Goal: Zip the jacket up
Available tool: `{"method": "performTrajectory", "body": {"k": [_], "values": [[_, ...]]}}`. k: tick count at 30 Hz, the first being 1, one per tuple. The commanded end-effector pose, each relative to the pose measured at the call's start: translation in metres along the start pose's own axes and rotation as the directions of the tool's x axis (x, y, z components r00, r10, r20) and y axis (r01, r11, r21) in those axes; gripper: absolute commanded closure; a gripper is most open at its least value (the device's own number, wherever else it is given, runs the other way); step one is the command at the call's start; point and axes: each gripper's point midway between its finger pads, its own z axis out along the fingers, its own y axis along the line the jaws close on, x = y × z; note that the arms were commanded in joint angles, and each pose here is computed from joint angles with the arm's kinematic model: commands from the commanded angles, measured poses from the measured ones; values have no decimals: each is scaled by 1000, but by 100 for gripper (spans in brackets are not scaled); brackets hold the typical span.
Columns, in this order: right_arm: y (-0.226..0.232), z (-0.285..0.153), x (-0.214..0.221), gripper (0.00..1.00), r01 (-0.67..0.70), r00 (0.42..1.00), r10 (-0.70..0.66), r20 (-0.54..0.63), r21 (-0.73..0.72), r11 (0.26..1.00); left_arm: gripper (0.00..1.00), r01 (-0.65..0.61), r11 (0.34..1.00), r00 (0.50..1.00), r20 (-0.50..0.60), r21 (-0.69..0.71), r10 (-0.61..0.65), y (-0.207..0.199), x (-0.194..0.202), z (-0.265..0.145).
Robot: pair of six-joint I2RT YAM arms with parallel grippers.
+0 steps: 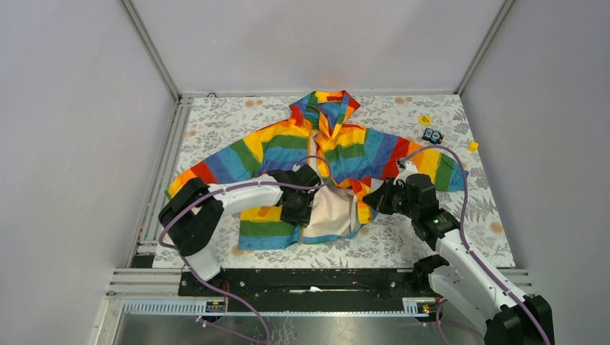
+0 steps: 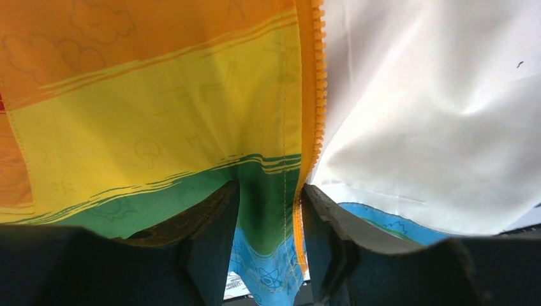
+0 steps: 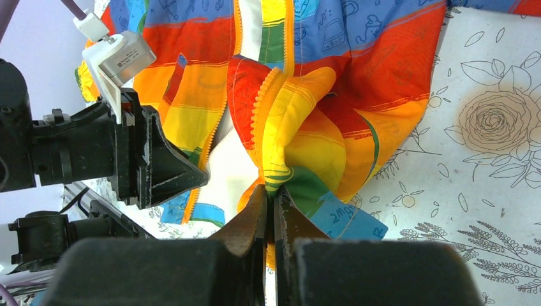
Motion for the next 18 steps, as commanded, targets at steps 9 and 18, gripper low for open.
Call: {"method": "performTrajectory", "body": {"k": [9, 18], "values": [[15, -3, -15, 100, 19, 999, -17, 38, -49, 999, 71, 55, 982, 997, 47, 182, -64, -8, -19, -24], [24, 3, -12, 100, 27, 999, -29, -21, -88, 996, 89, 47, 955, 991, 104, 292, -81, -22, -30, -35]]}}
